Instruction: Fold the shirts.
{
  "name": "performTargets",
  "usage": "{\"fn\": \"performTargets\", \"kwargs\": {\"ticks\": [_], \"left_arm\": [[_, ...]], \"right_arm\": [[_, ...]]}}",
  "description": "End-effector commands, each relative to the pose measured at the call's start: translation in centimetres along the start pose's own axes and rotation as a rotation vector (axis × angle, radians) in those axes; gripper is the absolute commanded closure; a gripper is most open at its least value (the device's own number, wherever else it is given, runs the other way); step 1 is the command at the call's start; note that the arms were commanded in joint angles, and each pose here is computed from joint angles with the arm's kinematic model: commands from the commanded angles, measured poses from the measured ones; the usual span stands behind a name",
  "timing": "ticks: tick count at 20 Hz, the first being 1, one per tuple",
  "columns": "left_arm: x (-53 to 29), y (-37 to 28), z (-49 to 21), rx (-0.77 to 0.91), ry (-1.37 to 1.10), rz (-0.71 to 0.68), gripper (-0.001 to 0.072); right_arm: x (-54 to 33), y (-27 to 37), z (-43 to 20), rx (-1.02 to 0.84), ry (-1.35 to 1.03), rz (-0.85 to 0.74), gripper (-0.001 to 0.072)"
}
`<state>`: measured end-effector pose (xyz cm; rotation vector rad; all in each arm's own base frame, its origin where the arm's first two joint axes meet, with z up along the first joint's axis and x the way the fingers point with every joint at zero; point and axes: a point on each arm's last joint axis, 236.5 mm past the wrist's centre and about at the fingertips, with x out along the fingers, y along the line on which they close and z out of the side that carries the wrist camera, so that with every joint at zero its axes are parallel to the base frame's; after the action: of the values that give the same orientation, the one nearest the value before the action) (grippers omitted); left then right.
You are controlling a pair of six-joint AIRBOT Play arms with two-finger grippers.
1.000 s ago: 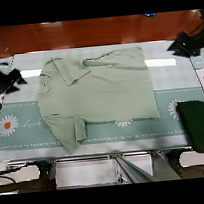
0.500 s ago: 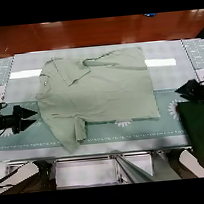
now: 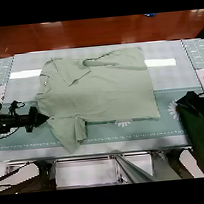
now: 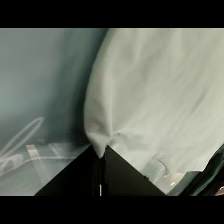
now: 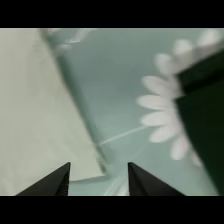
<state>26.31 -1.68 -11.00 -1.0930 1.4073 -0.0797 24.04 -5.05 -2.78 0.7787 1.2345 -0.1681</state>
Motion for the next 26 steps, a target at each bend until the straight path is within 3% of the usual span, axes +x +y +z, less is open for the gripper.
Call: {"fn": "performTargets", "kwargs": {"ticks": [1, 5, 16, 17, 18, 19, 23, 26], "left_arm": [[0.6, -0.3, 0.2, 0.031, 0.001, 0.016, 0.0692], [0.4, -0.5, 0.5, 0.039, -0.006, 0.016, 0.0692], [0.5, -0.5, 0.6, 0.046, -0.01, 0.018, 0.0692], [0.5, -0.5, 0.6, 0.055, -0.009, 0.019, 0.0691], [0.5, -0.7, 0.7, 0.059, -0.012, 0.016, 0.0692], [0.2, -1.2, 1.1, 0.066, -0.02, 0.007, 0.0692], [-5.0, -9.9, 5.1, 0.199, -0.158, -0.164, 0.0692], [-15.2, -20.9, 8.3, 0.444, -0.445, -0.289, 0.0692]], "right_arm": [[0.0, -3.7, -1.5, 0.092, 0.044, -0.112, 0.0298], [3.7, -0.8, -6.1, 0.111, 0.212, 0.096, 0.0298], [11.7, 4.9, -5.4, 0.083, 0.328, 0.178, 0.031], [12.0, 6.1, -4.5, 0.064, 0.314, 0.194, 0.0395], [12.0, 7.6, -3.5, 0.022, 0.296, 0.211, 0.0589], [11.6, 9.2, -2.5, -0.056, 0.272, 0.231, 0.069], [5.5, 17.0, 2.5, -0.327, 0.197, 0.296, 0.069], [-4.5, 23.1, 9.1, -0.506, -0.062, 0.294, 0.069]]}}
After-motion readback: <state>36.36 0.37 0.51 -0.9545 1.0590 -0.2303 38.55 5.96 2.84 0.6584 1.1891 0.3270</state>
